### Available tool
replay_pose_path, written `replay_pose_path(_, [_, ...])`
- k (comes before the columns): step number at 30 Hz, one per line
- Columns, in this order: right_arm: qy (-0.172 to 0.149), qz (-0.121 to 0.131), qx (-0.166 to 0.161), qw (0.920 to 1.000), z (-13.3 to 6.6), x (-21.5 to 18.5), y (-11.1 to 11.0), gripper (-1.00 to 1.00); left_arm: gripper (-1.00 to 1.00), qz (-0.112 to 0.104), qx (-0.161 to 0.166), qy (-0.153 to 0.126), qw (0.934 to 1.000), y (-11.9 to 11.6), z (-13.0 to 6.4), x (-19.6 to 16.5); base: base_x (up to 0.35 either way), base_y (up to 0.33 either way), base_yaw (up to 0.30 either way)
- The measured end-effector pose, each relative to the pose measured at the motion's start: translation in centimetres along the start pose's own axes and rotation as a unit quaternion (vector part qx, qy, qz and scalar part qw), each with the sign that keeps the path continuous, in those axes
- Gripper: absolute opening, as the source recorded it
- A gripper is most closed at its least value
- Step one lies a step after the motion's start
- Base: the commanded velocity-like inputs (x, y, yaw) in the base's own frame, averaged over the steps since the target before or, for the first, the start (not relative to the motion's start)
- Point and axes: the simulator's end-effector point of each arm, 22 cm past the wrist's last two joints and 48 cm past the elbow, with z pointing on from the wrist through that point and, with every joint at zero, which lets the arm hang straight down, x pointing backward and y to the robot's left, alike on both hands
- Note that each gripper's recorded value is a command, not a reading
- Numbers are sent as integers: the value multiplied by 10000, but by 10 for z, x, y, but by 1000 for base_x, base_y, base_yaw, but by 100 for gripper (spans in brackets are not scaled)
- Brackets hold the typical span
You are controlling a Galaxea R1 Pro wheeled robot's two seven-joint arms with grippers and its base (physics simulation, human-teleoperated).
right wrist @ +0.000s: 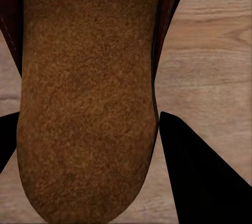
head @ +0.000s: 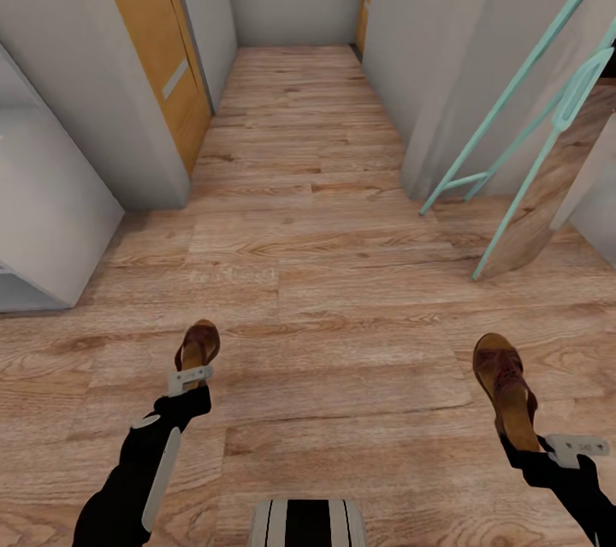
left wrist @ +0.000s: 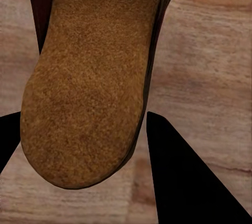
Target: Pick up the two gym shoes and the two sandals from the corridor floor and place them onto the hallstand (shoe rack) in the corridor, making sure they are on the rack and not on the floor. Arrange them so the two gym shoes are next to each other and the two sandals are next to each other.
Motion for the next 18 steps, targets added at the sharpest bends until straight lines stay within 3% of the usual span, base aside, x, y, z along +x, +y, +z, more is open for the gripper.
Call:
replay_pose_path(5, [-89,256,-61,9996,1,-4,2,-100,-100,4,-6,157,9999,0,7,19,0,20,0])
replay_pose_path(12, [-82,379,-285,9988,-2,0,10,-100,-100,4,-5,261,9997,-1,10,31,0,162,0])
replay_pose_path(18, [-48,414,-382,9984,-1,8,15,-100,-100,-16,-9,124,9999,-1,11,27,0,67,0])
